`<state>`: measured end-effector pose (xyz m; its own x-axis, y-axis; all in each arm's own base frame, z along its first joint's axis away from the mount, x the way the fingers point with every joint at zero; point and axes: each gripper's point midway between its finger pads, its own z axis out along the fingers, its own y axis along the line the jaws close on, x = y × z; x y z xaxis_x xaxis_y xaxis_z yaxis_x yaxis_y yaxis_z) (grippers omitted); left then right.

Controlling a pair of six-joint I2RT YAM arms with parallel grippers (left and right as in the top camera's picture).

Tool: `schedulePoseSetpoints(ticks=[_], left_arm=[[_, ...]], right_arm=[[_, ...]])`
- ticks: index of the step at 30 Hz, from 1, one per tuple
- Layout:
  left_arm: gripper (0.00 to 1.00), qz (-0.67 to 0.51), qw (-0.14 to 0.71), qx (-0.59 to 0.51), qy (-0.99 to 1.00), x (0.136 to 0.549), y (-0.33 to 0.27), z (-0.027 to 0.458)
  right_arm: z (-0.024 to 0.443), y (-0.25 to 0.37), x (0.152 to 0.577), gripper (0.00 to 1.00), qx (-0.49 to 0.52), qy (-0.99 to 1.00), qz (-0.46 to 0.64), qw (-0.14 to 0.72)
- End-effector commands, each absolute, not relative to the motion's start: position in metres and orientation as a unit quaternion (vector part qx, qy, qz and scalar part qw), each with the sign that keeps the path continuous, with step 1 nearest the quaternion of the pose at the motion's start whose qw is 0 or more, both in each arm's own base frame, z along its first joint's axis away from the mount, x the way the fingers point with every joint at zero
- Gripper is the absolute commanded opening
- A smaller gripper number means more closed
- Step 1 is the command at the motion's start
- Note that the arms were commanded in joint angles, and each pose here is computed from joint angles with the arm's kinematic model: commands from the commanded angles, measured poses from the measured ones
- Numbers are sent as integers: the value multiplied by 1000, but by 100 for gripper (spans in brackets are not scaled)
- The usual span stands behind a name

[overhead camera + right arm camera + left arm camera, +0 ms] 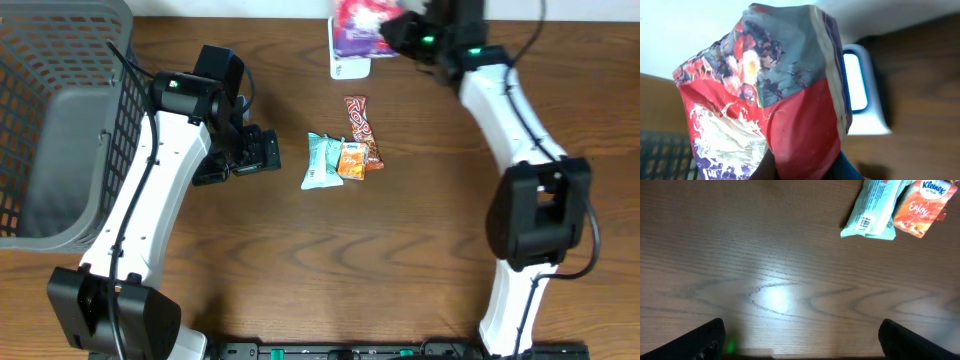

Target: Scan the item barcode

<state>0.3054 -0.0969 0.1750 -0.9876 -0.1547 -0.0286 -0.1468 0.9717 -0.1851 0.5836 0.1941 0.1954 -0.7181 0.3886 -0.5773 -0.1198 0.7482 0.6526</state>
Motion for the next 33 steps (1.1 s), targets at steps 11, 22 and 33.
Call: schedulePoseSetpoints(ticks=[11, 22, 33], left_arm=[[98, -86, 20, -74, 993, 305, -94, 174], [98, -86, 20, -74, 993, 305, -94, 174], [98, -86, 20, -74, 993, 305, -94, 174]], right_arm=[[186, 144, 601, 1, 164, 867, 217, 418], [136, -103, 518, 1, 301, 915, 40, 267], [117, -238, 427, 99, 413, 892, 23, 185]])
